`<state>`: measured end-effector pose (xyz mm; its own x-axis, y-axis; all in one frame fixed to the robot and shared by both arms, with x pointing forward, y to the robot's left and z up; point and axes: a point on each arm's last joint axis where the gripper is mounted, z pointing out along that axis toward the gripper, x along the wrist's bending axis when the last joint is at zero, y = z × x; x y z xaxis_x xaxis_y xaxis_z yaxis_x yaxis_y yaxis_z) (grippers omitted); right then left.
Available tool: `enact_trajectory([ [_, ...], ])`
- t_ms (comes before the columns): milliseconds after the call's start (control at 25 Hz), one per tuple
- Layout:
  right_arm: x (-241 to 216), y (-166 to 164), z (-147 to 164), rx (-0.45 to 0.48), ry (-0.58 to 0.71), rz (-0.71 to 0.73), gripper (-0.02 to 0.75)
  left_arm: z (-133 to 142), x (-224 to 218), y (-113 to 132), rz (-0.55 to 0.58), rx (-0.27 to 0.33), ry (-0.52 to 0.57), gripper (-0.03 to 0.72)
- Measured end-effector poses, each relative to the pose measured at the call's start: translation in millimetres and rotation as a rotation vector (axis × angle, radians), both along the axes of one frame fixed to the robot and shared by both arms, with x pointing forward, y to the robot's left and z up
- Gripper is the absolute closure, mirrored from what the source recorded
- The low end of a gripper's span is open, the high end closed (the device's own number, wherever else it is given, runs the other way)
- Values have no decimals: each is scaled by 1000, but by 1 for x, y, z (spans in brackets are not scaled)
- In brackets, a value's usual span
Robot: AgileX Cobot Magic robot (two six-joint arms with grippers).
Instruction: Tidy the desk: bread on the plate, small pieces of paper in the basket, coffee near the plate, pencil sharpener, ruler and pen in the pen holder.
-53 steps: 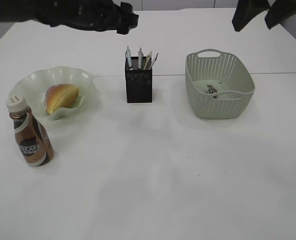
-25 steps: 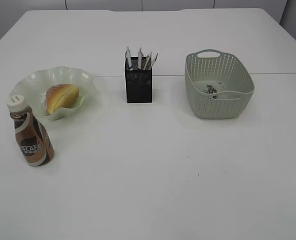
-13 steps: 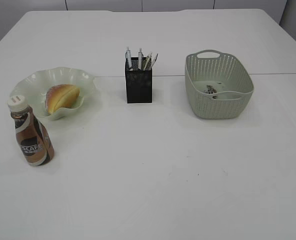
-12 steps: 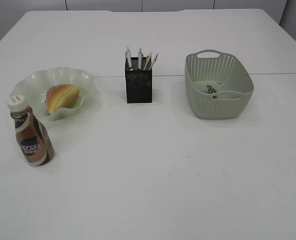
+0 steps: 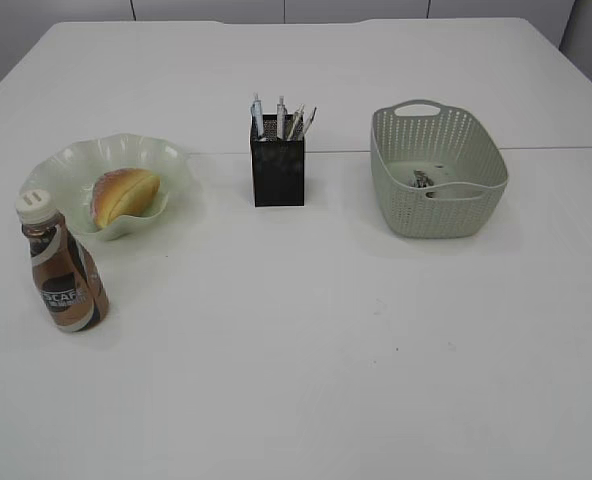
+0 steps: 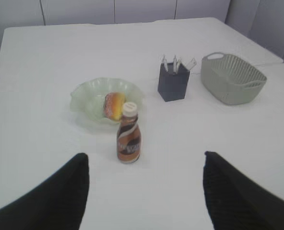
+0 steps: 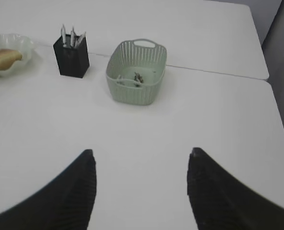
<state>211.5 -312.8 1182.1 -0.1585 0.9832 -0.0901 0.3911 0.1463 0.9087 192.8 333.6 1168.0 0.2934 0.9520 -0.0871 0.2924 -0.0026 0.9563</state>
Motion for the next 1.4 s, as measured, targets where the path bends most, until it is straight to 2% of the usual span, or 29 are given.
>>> enact_trajectory([
  [80,2,1,-14,-22,30,7,298,-18,1,-2,36,17,42,142],
  [200,2,2,-35,-16,46,27,300,-37,0,-6,100,51,48,141],
  [280,-2,4,-47,6,9,47,300,-48,-1,-9,143,82,34,140],
  [360,-4,6,-61,27,-13,66,300,-62,5,-14,174,107,72,139],
  [480,-8,10,-80,74,-33,108,299,-83,17,-24,154,110,156,139],
  [600,-9,11,-90,86,-47,117,300,-96,27,-31,122,110,174,139],
  [720,-2,12,-100,78,-13,113,300,-110,36,-33,102,134,200,139],
  [1000,11,15,-114,80,-10,109,300,-112,38,-31,116,165,187,139],
  [1400,20,16,-124,89,-13,100,300,-112,38,-31,117,165,185,139],
])
